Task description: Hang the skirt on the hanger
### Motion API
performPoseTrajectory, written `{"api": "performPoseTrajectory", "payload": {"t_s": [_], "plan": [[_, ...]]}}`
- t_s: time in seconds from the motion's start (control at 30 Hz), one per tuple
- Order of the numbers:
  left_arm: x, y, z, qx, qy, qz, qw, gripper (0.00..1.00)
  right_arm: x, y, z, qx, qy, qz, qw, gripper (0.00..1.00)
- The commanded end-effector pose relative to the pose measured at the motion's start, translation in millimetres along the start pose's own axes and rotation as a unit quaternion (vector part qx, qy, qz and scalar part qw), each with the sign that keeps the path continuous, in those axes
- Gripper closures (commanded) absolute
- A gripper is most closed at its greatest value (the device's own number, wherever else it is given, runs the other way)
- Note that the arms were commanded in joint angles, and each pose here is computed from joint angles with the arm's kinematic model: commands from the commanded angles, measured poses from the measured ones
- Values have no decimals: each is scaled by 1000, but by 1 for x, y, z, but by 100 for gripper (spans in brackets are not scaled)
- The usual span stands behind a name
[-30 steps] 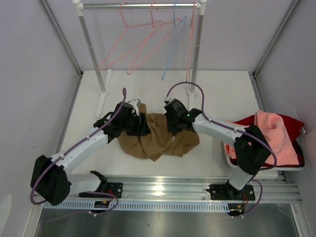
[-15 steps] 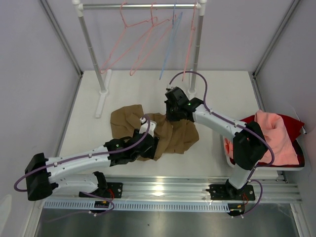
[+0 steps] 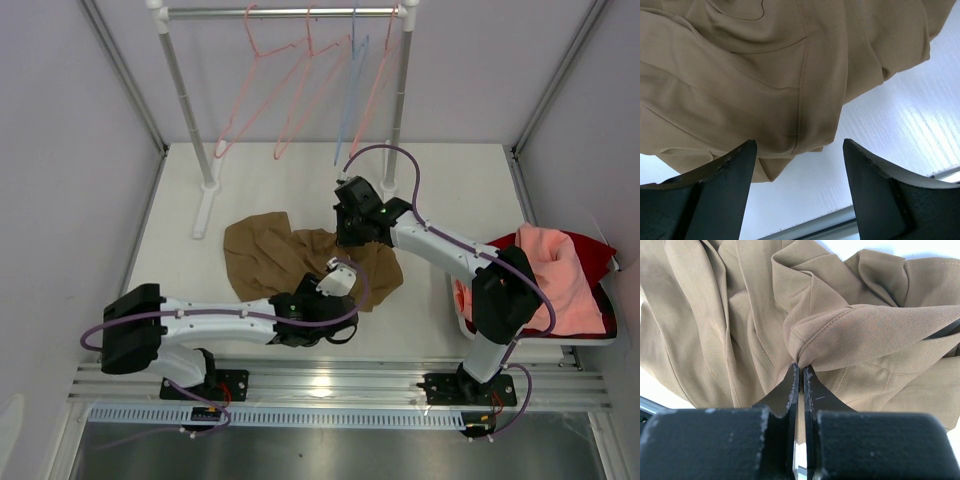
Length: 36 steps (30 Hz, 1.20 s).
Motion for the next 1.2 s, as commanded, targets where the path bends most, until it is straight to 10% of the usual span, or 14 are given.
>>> {"api": "performPoseTrajectory", "payload": {"t_s": [0.0, 0.47, 0.97, 1.17], "plan": [[0, -22, -4, -15, -26, -33, 999, 23, -9, -15, 8, 10, -14, -18, 1000, 98], [21, -15, -8, 38, -67, -31, 997, 26, -11, -13, 5, 11, -13, -18, 1000, 98], [-4, -46, 24, -12, -56, -48, 997, 100, -15, -7, -3, 11, 2, -20, 1000, 97], [-9, -42, 21, -58, 41, -16, 997, 100, -28, -11, -16, 10, 30, -40, 999, 63]]}}
Point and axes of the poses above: each gripper's point midway between its finger pads, its own x axis out along the fingers, its own z axis along the line the jaws close on, y = z × x, the point moved 2 cm from there along -x, back along the fingers, and after that the axes turned 4 degrees about -x, right-handed, at the moved point
